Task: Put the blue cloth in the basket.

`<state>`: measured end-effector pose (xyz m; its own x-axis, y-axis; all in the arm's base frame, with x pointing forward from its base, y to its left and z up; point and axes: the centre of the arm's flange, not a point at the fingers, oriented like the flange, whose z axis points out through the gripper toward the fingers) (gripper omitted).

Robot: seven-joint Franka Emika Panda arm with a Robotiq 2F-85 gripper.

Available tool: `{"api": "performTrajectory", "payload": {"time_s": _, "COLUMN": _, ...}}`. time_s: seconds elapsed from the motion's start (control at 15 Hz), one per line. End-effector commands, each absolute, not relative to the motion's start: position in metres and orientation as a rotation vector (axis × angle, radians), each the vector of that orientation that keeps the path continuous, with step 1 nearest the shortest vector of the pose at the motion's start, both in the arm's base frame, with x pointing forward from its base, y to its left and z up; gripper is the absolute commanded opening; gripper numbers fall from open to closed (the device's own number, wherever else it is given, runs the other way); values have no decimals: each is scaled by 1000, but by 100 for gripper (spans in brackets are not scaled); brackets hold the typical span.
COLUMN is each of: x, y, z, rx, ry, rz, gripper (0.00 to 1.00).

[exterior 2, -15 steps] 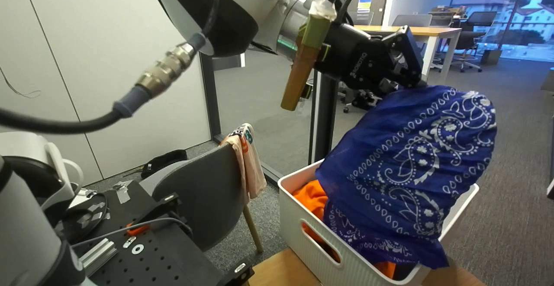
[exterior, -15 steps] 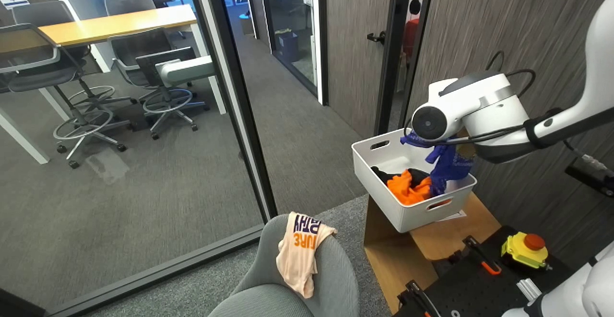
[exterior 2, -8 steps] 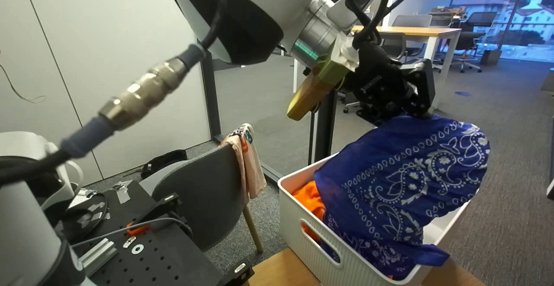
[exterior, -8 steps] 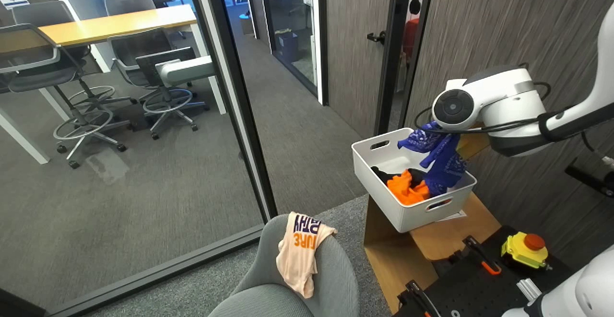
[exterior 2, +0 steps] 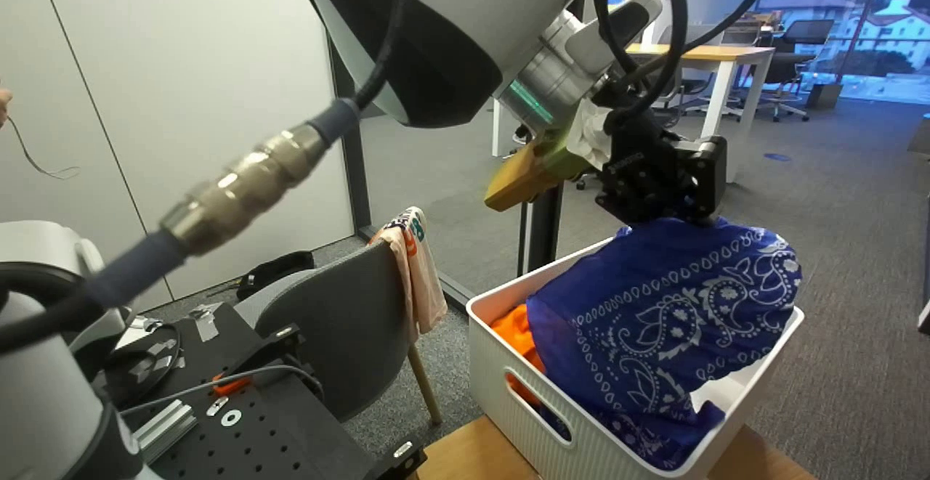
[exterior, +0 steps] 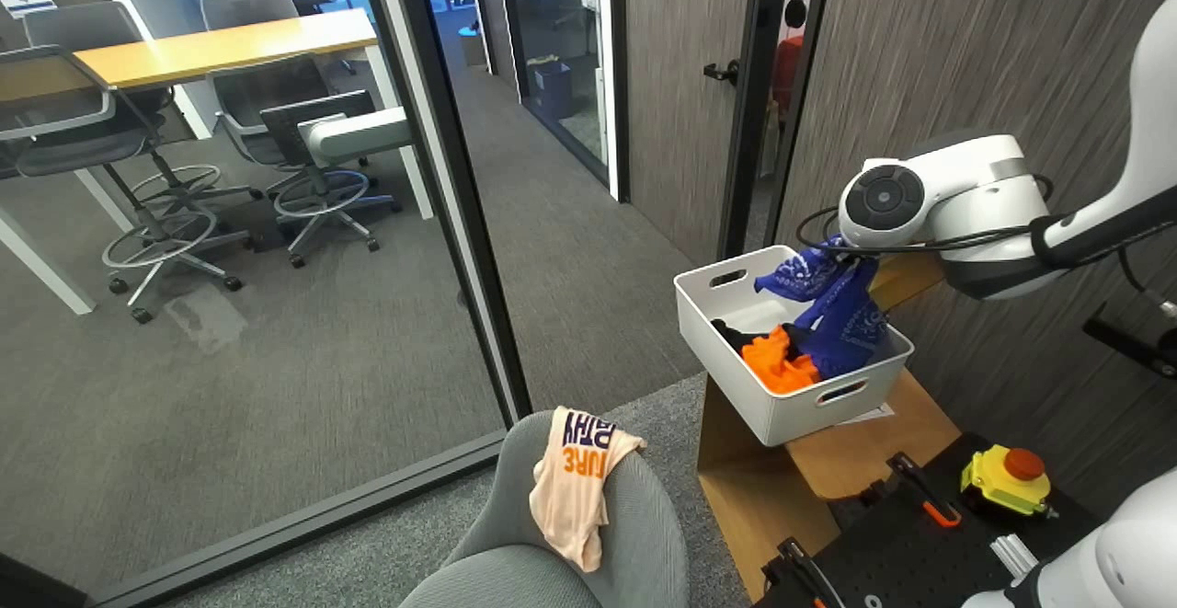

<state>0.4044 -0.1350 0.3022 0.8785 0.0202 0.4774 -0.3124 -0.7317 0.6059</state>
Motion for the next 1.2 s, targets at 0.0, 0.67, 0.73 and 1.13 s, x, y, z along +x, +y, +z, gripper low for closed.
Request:
{"api": "performTrajectory", "payload": {"time_s": 0.0, "x": 414, "y": -145, "z": 298, "rx": 2378, "ry": -254, "rz": 632, "gripper": 29}}
{"api": "performTrajectory", "payload": {"time_s": 0.67, "x": 412, "y": -148, "z": 288, "rx": 2502, "ry": -279, "rz": 606, "gripper": 99}}
{"api": "performTrajectory", "payload": {"time_s": 0.73, "x": 412, "y": -143, "z": 289, "rx": 2548, "ry": -287, "rz": 610, "gripper": 100}}
{"api": "performTrajectory", "payload": {"time_s": 1.13, "x": 424, "y": -106, "z": 277, "rx": 2850, "ry": -308, "rz": 627, "gripper": 100}}
